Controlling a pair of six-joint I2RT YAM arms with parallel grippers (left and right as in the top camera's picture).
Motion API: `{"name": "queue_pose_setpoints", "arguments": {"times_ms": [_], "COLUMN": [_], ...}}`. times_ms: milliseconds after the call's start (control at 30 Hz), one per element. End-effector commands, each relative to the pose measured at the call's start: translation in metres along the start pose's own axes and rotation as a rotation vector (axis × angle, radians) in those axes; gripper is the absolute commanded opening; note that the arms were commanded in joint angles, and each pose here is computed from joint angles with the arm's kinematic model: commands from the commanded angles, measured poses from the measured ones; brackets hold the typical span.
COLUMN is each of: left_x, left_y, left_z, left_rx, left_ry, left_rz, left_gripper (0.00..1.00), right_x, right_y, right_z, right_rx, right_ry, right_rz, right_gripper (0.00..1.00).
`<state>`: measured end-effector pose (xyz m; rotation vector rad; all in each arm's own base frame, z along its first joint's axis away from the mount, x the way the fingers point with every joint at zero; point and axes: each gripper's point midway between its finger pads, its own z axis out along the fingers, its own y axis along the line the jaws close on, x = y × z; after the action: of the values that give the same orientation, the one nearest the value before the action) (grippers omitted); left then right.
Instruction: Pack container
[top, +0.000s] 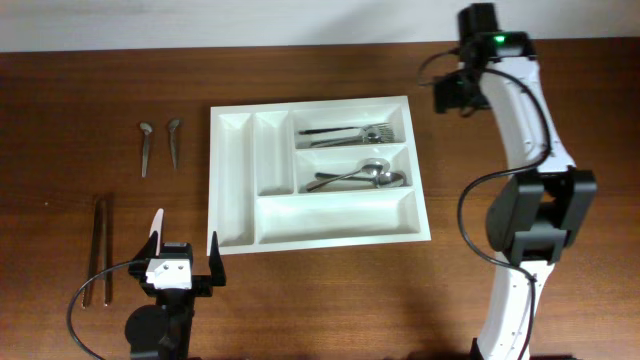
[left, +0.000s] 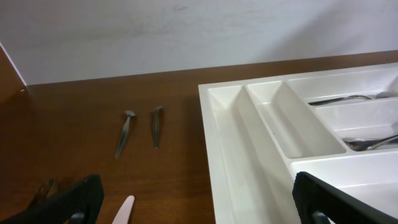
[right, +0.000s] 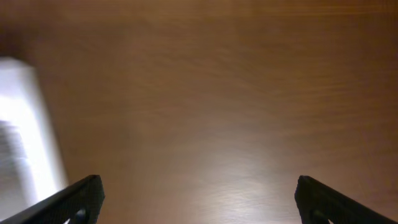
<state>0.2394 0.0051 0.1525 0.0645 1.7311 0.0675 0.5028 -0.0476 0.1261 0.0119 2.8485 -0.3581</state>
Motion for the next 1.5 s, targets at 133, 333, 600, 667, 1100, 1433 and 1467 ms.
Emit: {"name": "queue_pose_setpoints", "arguments": {"times_ms": [133,333,600,667,1100,1433,1467], "left_x": [0.002,0.002,0.002,0.002,-0.012,0.000,-0.001], "left_y": [0.002,0.002,0.002,0.002,0.002,0.000,0.000], "left_z": [0.000,0.000,0.000,0.000,0.000,0.000,0.000], "left_rx": [-0.012,-0.012,-0.012,-0.012,-0.010,-0.001,-0.001], "left_ry": [0.000,0.000,0.000,0.000,-0.053,-0.005,-0.008], "left_rz": [0.016,0.016,0.016,0.016,0.018,0.015,0.016], "left_gripper": [0.99,0.99,0.99,0.99,0.99,0.99,0.99], "right_x": [0.024,0.042,0.041,0.040,0.040,0.040,0.040], "right_y": [-0.065,-0.096,-0.118,-0.118,-0.118,-0.118,-0.118], "right_z": [0.000,0.006,0.010,0.010,0.010,0.010,0.010], "right_rx": [-0.074,-0.121,-0.099,-0.097,-0.097,-0.097,-0.097], "right_ry": [0.048,0.076,0.055,0.049,0.049,0.049,0.049], "right_rz": [-0.179,-0.143,-0.098,-0.098,-0.099,-0.099,-0.099], "right_gripper": [0.99,0.99,0.99,0.99,0.99,0.99,0.99]}}
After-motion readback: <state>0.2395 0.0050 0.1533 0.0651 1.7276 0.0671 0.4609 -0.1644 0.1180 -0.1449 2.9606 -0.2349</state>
